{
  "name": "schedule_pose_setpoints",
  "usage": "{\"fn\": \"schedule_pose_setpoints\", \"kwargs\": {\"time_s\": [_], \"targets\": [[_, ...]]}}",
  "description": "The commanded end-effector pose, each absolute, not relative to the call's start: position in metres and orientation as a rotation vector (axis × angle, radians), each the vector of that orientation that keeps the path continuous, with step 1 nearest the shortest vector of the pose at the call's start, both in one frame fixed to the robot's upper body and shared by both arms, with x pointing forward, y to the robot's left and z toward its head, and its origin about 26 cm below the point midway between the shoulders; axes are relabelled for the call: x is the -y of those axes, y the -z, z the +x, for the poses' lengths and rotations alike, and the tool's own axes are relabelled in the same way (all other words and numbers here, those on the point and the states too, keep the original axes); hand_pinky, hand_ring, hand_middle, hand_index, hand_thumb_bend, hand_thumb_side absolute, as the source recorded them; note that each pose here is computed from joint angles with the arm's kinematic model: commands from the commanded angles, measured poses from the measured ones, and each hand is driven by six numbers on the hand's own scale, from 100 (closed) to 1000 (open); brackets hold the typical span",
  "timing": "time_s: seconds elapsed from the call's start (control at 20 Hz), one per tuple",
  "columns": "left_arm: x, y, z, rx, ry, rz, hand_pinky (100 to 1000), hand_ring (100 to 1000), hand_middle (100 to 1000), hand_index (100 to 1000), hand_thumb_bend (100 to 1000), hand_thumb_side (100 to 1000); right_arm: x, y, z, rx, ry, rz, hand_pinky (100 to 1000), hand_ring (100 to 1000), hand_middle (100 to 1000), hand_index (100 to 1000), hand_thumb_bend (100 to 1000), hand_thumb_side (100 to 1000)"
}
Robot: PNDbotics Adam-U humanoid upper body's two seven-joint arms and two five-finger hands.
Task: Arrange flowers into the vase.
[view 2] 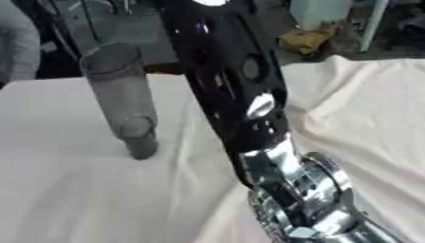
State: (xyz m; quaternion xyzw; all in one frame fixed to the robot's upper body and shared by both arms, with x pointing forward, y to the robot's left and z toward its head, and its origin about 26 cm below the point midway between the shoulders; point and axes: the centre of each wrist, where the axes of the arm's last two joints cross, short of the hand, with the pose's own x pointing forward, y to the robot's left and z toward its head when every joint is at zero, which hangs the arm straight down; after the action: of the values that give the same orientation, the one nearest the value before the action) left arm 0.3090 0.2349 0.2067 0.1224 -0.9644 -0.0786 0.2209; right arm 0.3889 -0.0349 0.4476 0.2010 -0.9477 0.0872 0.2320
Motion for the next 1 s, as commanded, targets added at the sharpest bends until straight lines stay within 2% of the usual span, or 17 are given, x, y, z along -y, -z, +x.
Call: {"fn": "schedule_pose_setpoints", "kwargs": {"time_s": [0.05, 1.0], "targets": [[-0.235, -0.216, 0.307, 2.699, 0.24, 0.338, 741, 882, 888, 978, 100, 1000, 0.03, -0.454, 0.38, 2.634, -0.255, 0.586, 100, 100, 100, 100, 100, 467], [-0.234, -0.216, 0.308, 2.706, 0.226, 0.326, 740, 881, 886, 978, 100, 1000, 0.023, -0.433, 0.386, 2.617, -0.346, 0.57, 100, 100, 100, 100, 100, 466]]}}
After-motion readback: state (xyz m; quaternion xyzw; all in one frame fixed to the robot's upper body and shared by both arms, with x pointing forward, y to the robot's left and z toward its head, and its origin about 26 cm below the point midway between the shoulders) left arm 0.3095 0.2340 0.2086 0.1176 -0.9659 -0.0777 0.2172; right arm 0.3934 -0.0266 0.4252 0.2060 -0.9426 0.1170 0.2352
